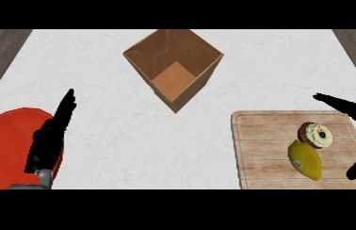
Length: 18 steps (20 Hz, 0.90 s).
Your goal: Pick the cupcake from the cutting board and place it in the cardboard box
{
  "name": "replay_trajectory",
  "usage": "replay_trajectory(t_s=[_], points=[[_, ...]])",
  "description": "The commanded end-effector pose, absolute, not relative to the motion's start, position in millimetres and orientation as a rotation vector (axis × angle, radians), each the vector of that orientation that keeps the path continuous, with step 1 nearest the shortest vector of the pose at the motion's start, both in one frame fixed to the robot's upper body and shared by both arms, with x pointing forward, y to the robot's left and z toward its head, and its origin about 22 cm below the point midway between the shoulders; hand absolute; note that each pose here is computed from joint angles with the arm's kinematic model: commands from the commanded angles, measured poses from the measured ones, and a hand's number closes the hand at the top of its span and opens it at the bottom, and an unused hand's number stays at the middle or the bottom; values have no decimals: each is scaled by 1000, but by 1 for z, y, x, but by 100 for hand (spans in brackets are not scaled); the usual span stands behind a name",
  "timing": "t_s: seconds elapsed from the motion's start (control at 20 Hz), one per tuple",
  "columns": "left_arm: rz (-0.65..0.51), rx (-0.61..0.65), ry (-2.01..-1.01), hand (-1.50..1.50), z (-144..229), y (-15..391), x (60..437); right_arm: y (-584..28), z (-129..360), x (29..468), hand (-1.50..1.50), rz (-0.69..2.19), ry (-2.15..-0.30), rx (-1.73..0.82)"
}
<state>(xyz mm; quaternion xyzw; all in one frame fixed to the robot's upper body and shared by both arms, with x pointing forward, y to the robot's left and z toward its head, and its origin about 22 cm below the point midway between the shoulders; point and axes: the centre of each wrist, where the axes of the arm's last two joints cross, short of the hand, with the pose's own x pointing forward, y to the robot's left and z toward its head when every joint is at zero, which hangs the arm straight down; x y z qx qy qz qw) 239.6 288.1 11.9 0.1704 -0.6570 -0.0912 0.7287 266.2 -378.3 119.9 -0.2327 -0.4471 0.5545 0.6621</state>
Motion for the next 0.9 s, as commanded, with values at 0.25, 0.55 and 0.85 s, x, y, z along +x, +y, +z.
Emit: replay_trajectory(t_s=[0.25, 0.55, 0.85], points=[[-191, 362, -1444, 0, 23, 292, 222, -386, 95, 265, -150, 1255, -998, -522], [-188, 371, -1448, 0, -9, 289, 246, -371, 97, 260, -150, 1252, -991, -545], [-191, 371, -1441, 0, 6, 294, 260, -384, 92, 277, -150, 1233, -993, -530]])
